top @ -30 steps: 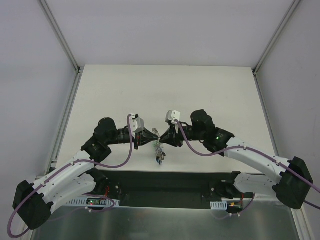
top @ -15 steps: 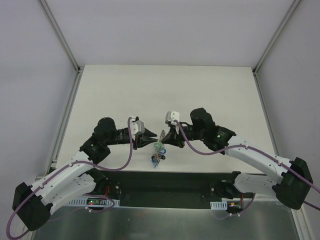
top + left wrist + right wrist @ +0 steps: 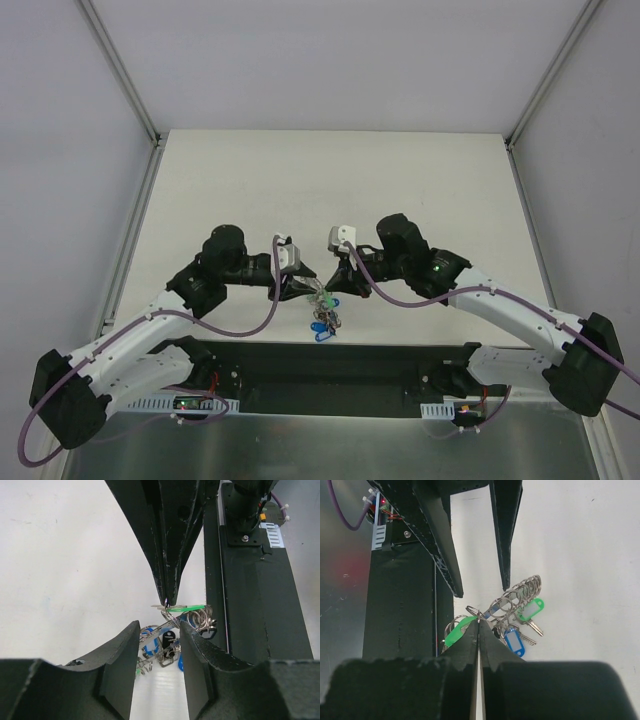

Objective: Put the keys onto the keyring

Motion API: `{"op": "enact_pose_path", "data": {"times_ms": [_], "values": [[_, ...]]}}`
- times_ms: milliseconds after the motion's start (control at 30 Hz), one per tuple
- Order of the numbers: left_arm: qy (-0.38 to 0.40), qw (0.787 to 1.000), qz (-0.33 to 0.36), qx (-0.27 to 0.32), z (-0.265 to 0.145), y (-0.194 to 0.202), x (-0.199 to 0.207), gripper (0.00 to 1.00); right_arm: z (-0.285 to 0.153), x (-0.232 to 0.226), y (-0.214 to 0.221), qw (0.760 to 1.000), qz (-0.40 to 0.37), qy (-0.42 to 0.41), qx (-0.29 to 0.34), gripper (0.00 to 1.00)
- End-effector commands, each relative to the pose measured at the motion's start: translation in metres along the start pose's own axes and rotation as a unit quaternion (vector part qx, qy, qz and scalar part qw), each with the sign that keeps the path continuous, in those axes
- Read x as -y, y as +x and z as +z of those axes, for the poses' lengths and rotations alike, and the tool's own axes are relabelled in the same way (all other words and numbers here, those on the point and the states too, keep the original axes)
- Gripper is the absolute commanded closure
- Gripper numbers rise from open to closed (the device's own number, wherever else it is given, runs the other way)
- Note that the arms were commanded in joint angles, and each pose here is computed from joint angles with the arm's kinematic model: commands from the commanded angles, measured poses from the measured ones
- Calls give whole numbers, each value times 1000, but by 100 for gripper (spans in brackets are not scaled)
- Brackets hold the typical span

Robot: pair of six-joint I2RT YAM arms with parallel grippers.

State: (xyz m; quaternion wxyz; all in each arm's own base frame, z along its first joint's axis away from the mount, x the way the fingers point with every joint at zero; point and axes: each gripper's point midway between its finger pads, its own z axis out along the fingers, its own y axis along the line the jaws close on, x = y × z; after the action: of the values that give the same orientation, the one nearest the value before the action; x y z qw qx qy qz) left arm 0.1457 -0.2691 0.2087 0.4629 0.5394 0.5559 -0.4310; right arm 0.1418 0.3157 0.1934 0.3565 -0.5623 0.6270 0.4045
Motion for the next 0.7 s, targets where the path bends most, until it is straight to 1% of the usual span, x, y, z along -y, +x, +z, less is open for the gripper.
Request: {"op": "enact_pose_path", "data": {"times_ms": [0, 67, 100, 200, 333, 500, 600, 667], "values": [[15, 1000, 3, 6, 2, -13, -2, 63, -7, -2, -38, 998, -44, -9, 45, 99], [-4, 1000, -29, -3, 4, -10, -7, 64, -6, 1, -38, 998, -39, -1, 42, 99], [-28, 999, -42, -9, 4, -7, -13, 64, -7, 3, -40, 998, -37, 3, 43, 99], [-59, 995, -83, -14, 8, -6, -8, 64, -9, 4, -40, 999, -29, 13, 41, 99], [-134, 979, -151, 2, 1, -6, -12, 65, -8, 9, -40, 999, -22, 32, 37, 99], [-156, 974, -162, 21, 3, -8, -8, 65, -4, 11, -35, 999, -12, 40, 28, 99], [-159, 974, -163, 17, 6, -7, -9, 69, -4, 11, -34, 999, -9, 45, 27, 99], [-159, 973, -165, 7, 11, -2, -10, 74, -3, 13, -32, 998, -6, 52, 24, 99]]}}
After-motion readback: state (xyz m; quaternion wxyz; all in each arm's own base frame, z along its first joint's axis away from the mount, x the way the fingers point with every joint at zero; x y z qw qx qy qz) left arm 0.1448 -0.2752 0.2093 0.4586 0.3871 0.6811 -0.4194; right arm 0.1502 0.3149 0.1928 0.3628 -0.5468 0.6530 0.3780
